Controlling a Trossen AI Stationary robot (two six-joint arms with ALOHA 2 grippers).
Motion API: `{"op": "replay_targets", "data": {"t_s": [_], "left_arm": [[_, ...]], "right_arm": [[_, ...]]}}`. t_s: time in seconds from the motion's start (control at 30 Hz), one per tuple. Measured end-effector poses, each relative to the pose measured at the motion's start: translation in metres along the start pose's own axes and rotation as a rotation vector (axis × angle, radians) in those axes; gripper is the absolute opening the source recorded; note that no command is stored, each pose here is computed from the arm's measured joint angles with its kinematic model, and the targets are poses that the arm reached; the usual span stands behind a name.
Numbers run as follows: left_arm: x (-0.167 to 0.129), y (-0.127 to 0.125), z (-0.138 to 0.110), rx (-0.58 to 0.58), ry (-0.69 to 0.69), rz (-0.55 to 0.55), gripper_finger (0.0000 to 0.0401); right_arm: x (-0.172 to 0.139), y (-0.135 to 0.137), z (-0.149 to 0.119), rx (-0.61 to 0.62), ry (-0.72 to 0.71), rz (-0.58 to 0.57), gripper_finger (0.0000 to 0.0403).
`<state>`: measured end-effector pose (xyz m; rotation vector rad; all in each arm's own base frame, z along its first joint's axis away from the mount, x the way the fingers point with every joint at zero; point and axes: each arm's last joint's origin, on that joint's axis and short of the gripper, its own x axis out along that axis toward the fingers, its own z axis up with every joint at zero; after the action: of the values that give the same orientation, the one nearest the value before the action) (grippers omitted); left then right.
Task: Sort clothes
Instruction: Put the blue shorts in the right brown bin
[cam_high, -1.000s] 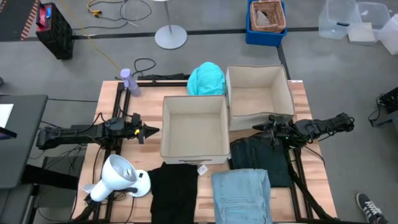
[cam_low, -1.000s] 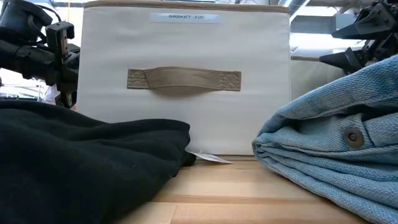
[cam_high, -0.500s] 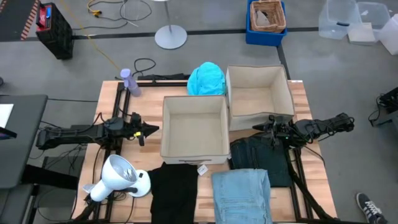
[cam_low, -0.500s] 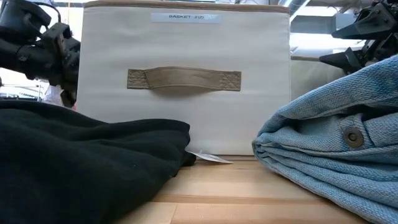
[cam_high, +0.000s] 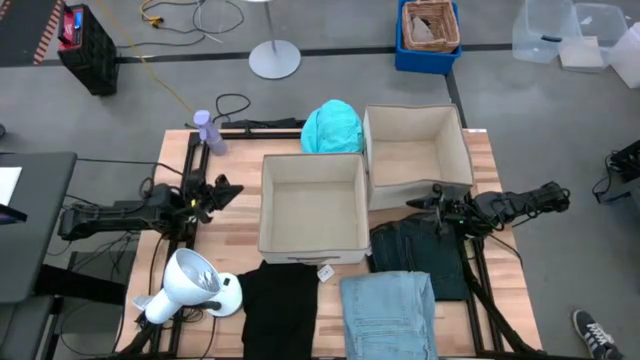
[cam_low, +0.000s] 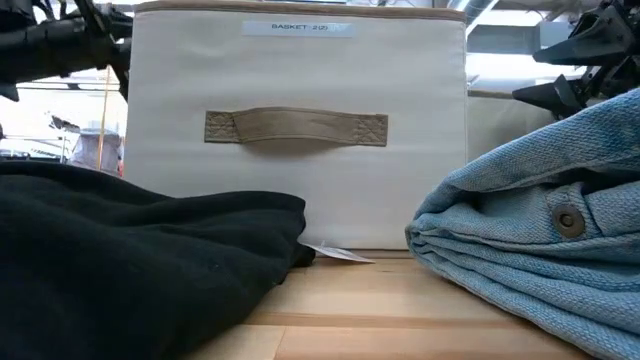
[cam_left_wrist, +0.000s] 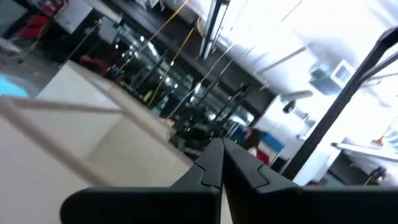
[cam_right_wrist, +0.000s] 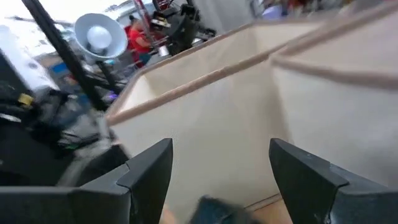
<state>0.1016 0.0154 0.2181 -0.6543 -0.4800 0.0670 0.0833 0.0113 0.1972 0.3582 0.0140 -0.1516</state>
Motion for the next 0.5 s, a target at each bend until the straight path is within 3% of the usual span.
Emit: {"op": "replay_targets", "data": {"t_s": [0.1, 0.27, 0.5], "left_arm": [[0.0, -0.003, 0.008, -0.016, -0.105, 0.017, 0.0], [0.008, -0.012, 0.029, 0.009, -0.235, 0.154, 0.0], [0.034, -0.016, 0.041, 0.153, -0.168, 0.276, 0.0]], "right_arm": [[0.0, 0.0, 0.008, 0.022, -0.091, -0.025, 0.0285], [-0.003, 0.001, 0.031, 0.111, -0.32, -0.009, 0.0285], [-0.01, 0.002, 0.051, 0.181, -0.531, 0.012, 0.0285]]}}
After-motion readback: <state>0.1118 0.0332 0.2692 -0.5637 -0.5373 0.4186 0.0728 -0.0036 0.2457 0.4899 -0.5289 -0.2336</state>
